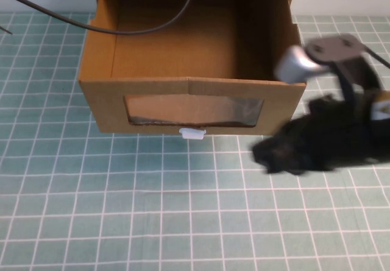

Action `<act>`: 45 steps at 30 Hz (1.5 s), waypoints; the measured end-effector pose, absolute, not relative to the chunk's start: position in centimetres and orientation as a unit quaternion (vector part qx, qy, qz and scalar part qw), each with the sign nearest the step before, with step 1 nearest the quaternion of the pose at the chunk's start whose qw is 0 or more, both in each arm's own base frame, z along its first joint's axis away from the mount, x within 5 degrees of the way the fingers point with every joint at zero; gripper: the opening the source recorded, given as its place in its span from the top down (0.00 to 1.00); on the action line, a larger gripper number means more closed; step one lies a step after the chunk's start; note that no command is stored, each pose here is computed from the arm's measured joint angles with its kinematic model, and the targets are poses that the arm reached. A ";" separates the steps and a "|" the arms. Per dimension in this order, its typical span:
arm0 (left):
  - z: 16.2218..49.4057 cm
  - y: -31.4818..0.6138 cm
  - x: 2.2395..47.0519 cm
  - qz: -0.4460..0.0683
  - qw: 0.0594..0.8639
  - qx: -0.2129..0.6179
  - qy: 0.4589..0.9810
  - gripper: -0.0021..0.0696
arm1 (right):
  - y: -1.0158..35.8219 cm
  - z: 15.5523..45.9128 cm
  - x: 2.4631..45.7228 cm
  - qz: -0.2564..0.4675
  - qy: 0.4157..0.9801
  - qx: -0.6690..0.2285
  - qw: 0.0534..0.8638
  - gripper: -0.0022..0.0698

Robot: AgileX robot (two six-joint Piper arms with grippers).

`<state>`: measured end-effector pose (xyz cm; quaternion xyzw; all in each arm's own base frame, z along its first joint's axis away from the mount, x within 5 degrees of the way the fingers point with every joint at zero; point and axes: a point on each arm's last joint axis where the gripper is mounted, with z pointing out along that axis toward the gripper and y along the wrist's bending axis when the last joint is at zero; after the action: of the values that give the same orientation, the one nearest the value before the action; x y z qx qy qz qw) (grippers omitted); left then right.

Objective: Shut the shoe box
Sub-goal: Close the shoe box with your right arm

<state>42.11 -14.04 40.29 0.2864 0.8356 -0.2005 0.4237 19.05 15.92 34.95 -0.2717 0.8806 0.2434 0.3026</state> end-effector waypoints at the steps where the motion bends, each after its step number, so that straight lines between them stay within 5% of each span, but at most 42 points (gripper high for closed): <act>1: 40.3 -14.0 42.1 -0.200 0.424 0.286 0.836 0.98 | 16.9 35.2 19.1 0.247 0.872 -0.276 0.319 0.99; 15: 40.3 -14.0 42.1 -0.202 0.423 0.284 0.836 0.98 | 21.9 34.7 23.7 0.272 0.836 -0.238 0.414 0.99; 45: 40.3 -14.1 42.1 -0.206 0.424 0.282 0.836 0.98 | 23.3 35.6 36.6 0.265 0.811 -0.138 0.503 0.99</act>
<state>42.11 -14.09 40.33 0.2820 0.8358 -0.2056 0.4239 36.59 23.32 35.63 -0.1379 0.8110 0.2649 0.5030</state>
